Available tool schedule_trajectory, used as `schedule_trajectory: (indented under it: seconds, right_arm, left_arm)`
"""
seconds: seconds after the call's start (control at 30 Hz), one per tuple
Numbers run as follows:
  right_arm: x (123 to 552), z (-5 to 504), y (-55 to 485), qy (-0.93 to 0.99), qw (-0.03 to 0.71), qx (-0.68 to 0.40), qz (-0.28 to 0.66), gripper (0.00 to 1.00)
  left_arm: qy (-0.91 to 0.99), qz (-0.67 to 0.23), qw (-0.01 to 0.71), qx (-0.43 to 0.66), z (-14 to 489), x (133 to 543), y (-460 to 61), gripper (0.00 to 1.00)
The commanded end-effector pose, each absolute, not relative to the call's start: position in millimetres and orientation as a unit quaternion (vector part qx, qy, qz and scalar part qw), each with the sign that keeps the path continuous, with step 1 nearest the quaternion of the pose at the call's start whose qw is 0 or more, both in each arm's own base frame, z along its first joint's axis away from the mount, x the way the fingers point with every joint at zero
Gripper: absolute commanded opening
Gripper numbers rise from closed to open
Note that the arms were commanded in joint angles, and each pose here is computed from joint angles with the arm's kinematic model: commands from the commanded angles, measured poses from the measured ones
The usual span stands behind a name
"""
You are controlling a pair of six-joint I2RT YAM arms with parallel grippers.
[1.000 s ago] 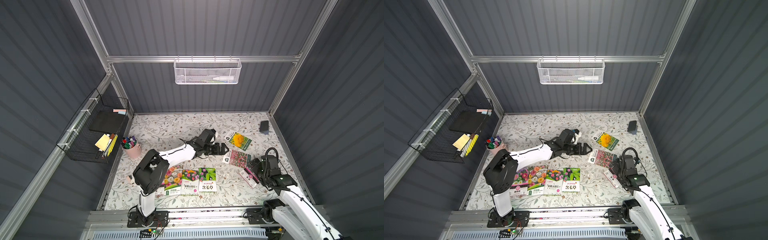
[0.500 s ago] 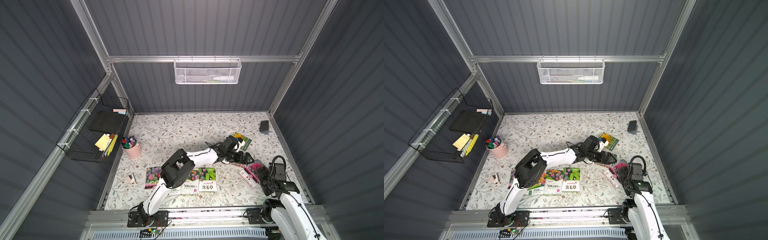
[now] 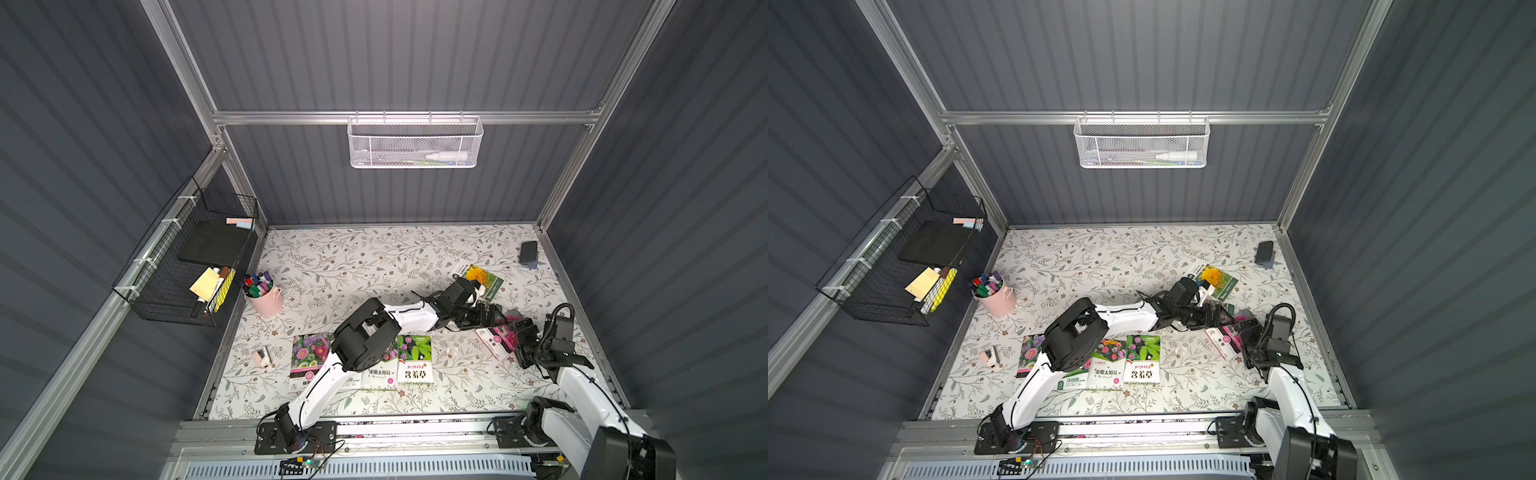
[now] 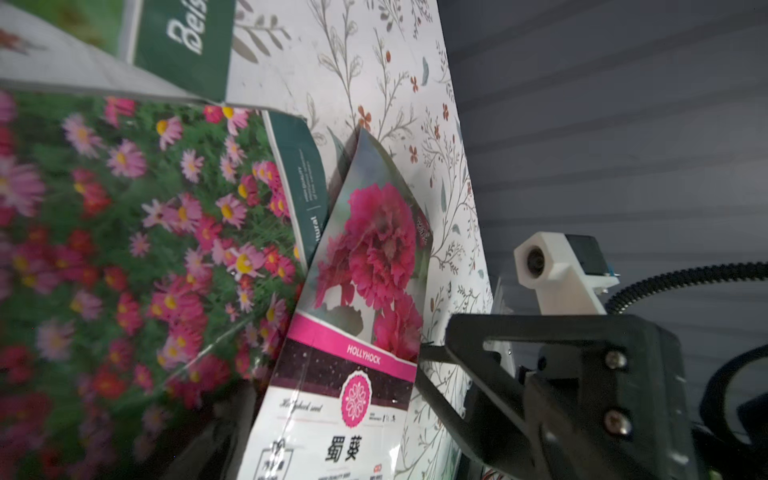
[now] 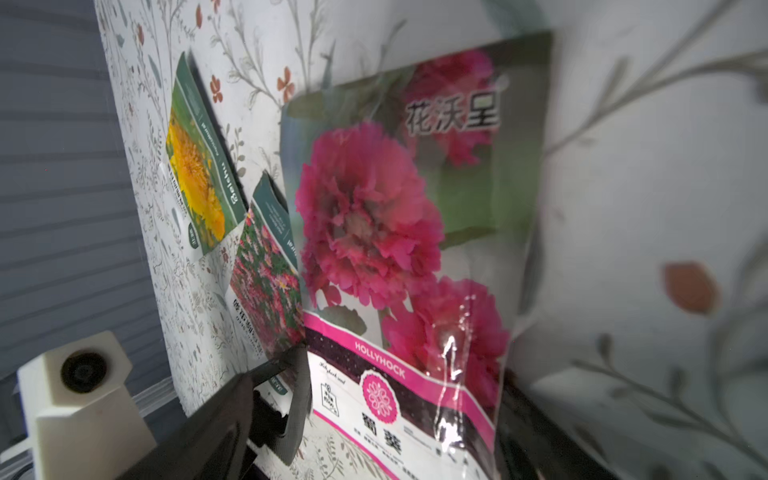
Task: Arrange the seed packets in a row
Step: Pick up the seed packet from the center of the board.
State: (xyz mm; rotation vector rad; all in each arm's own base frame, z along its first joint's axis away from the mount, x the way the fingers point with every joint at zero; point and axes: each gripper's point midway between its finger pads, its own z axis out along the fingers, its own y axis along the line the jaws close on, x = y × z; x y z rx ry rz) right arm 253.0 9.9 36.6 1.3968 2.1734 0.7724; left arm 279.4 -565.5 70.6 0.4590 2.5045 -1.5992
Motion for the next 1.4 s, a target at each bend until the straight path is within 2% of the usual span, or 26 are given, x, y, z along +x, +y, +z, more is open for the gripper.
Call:
schedule_trajectory:
  seconds: [0.0,0.13,0.3,0.5,0.57,0.6,0.73,0.87,0.97,1.17,1.37]
  right_arm:
    - [245.1,15.9,30.7,0.789,0.137,0.513,0.310,0.83]
    - [258.0,15.1,31.4,0.780,0.142,0.513,0.331,0.73]
    - [259.6,17.2,26.3,0.778,0.159,0.514,0.325,0.58]
    - [256.4,30.6,19.4,0.783,0.187,0.505,0.311,0.53]
    - [254.5,36.0,18.2,0.786,0.194,0.499,0.309,0.48]
    - [253.9,38.4,18.0,0.788,0.198,0.495,0.309,0.45]
    - [252.6,51.4,19.0,0.795,0.218,0.470,0.315,0.18]
    - [253.8,64.6,24.0,0.803,0.237,0.436,0.331,0.00]
    - [251.2,72.3,32.7,0.810,0.229,0.414,0.348,0.00]
    - [250.1,101.4,60.8,0.808,0.224,0.339,0.426,0.00]
    - [250.1,136.2,68.5,0.800,0.262,0.291,0.454,0.00]
  left_arm:
    - [0.829,-0.545,0.026,0.120,46.4,265.6,-572.3,1.00]
    - [0.819,-0.564,0.014,0.106,50.0,264.0,-576.3,0.97]
    - [0.814,-0.571,0.007,0.109,61.2,258.3,-575.1,0.80]
    - [0.813,-0.569,0.021,0.124,73.4,257.4,-571.0,0.79]
    - [0.812,-0.570,0.025,0.126,78.0,258.5,-570.8,0.78]
    - [0.811,-0.571,0.028,0.128,80.8,258.7,-570.8,0.77]
    - [0.809,-0.568,0.038,0.144,94.3,258.1,-568.6,0.79]
    - [0.804,-0.568,0.052,0.167,112.1,257.4,-562.5,0.95]
    - [0.799,-0.576,0.068,0.162,130.2,271.6,-551.8,0.99]
    - [0.788,-0.594,0.082,0.140,161.1,302.1,-528.2,1.00]
    - [0.800,-0.575,0.058,0.162,162.2,293.6,-503.4,0.99]
